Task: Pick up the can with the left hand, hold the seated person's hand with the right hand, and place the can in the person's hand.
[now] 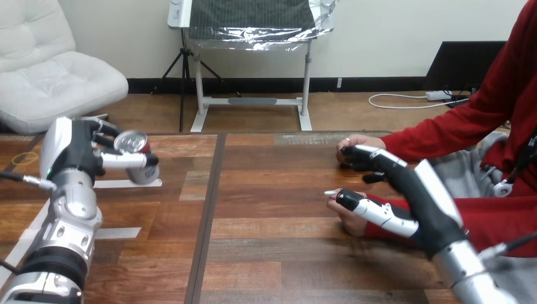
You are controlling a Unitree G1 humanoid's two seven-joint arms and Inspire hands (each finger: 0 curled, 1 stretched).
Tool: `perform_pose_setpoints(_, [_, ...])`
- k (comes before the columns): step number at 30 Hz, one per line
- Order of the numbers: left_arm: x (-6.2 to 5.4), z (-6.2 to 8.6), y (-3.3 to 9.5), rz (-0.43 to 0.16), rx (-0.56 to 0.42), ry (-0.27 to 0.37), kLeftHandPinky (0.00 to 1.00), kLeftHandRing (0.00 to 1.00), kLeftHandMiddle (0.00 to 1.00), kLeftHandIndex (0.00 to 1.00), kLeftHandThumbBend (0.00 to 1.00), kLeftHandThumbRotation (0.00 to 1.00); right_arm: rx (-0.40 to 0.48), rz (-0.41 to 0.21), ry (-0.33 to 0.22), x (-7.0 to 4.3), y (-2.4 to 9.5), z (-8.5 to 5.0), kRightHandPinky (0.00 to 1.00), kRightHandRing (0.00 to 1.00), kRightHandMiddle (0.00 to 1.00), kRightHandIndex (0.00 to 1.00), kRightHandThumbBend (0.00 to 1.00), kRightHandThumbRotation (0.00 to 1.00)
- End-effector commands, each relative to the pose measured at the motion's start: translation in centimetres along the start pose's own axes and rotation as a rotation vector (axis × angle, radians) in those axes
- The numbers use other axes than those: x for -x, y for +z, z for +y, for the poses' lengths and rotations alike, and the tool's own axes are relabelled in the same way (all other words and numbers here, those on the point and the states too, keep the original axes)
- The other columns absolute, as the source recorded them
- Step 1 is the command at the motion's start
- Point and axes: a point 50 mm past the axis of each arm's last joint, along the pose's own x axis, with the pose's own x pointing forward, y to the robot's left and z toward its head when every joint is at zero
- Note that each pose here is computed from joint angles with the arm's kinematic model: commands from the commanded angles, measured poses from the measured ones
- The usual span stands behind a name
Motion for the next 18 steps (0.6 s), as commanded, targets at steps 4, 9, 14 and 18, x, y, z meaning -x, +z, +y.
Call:
perform_pose_setpoints(4, [-0.4, 2.2, 3.7, -0.143, 0.052, 0.059, 0.31, 0.38, 0.42, 0.43, 0.86, 0.0, 0.098, -0.097, 0.0, -3.7, 2.6, -2.6, 0.75, 0.83, 0.85, 0.84, 1.0, 0.52])
perform_pose_setpoints(9, [0.0, 2.3, 4.2, -0.166, 0.055, 0.059, 0.32, 0.39, 0.43, 0.43, 0.88, 0.0, 0.159, -0.101, 0.009, -4.4, 2.7, -3.3, 0.75, 0.84, 0.86, 0.84, 1.0, 0.5])
perform_pose_setpoints(14, [0.3, 2.4, 4.6, -0.196, 0.074, 0.048, 0.31, 0.39, 0.42, 0.42, 0.88, 0.0, 0.238, -0.083, 0.022, -5.1, 2.8, -4.1, 0.75, 0.84, 0.86, 0.85, 1.0, 0.5])
perform_pose_setpoints(18, [0.6, 2.4, 4.8, -0.211, 0.082, 0.041, 0.31, 0.38, 0.42, 0.42, 0.88, 0.0, 0.28, -0.063, 0.038, -5.6, 2.8, -4.6, 0.74, 0.84, 0.86, 0.85, 1.0, 0.5])
